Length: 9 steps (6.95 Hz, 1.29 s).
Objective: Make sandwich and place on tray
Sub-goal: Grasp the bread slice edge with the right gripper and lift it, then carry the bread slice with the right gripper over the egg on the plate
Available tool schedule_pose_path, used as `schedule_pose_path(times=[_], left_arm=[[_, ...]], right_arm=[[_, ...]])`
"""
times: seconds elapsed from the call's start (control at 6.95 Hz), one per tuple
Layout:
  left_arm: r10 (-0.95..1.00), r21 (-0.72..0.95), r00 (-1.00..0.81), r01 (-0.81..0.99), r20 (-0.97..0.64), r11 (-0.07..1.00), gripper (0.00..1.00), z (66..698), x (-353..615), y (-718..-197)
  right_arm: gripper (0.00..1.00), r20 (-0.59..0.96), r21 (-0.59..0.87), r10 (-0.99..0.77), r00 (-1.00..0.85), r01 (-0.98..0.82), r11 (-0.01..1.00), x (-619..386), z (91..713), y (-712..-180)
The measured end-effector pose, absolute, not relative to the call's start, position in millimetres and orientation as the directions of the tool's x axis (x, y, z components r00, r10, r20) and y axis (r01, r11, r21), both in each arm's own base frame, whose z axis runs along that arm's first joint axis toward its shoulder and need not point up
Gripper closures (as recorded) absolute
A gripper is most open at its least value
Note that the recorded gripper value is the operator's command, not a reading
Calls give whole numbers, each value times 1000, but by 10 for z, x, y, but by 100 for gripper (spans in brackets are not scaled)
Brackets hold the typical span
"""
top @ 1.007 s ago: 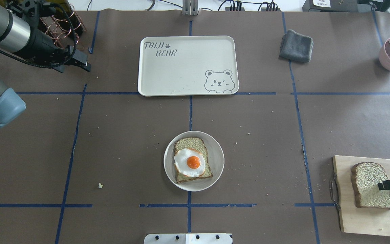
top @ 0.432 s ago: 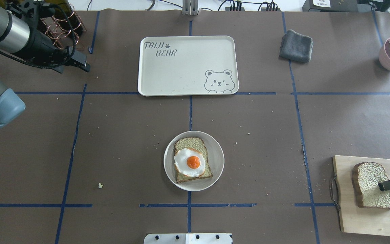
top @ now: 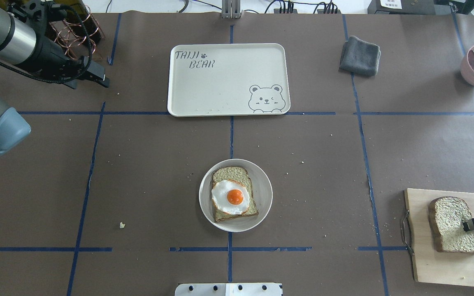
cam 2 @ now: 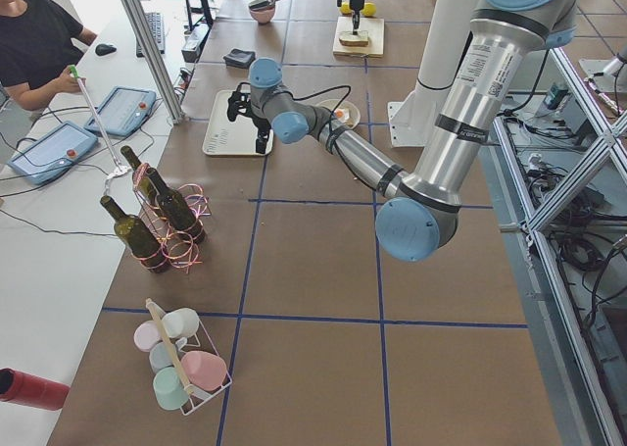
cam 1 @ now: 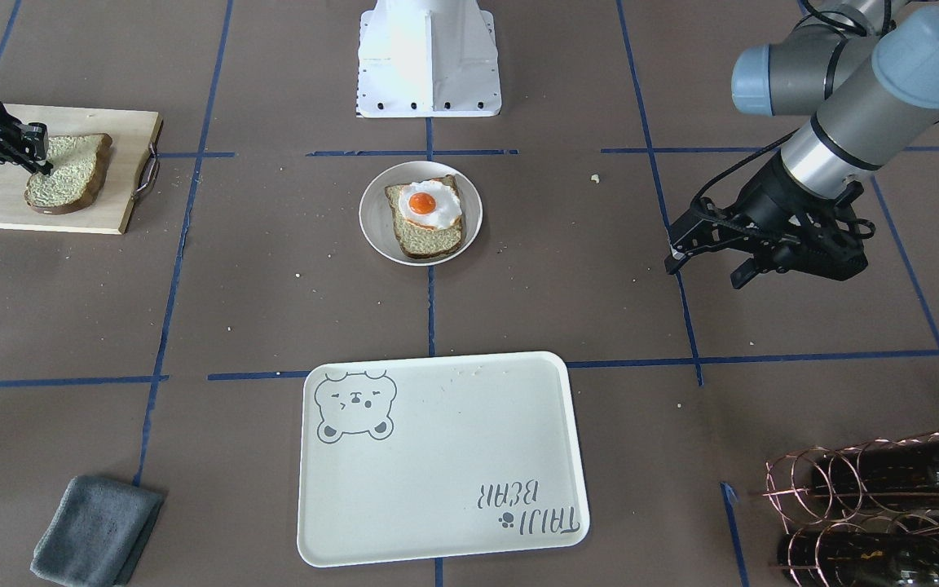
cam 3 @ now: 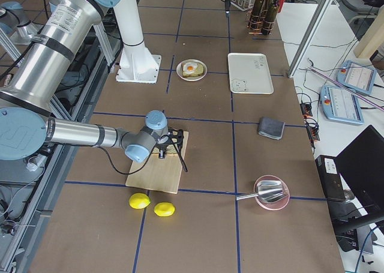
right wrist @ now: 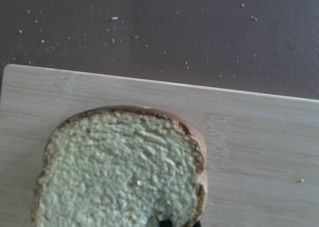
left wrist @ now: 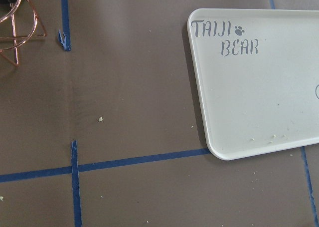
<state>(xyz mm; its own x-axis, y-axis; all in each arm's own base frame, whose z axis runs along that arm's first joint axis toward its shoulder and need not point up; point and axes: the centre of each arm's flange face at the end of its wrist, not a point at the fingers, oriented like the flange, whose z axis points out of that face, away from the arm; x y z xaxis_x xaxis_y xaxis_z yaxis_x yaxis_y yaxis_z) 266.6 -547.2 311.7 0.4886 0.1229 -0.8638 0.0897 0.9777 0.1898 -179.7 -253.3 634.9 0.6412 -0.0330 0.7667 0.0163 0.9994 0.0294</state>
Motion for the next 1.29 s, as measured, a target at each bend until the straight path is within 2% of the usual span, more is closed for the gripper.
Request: schedule_pose_path(times=[0.72,1.29], left_arm=[[120,187,489,91,-864,978,0,3116,2669,-5476],[114,180,489,90,-865,979,0,3141,2679,-5488]], right_arm=[[100,868,76,-59,493,-15,997,-1719,5559,-2813],[100,936,133,-116,333,-28,991,-2271,4429,-3732]])
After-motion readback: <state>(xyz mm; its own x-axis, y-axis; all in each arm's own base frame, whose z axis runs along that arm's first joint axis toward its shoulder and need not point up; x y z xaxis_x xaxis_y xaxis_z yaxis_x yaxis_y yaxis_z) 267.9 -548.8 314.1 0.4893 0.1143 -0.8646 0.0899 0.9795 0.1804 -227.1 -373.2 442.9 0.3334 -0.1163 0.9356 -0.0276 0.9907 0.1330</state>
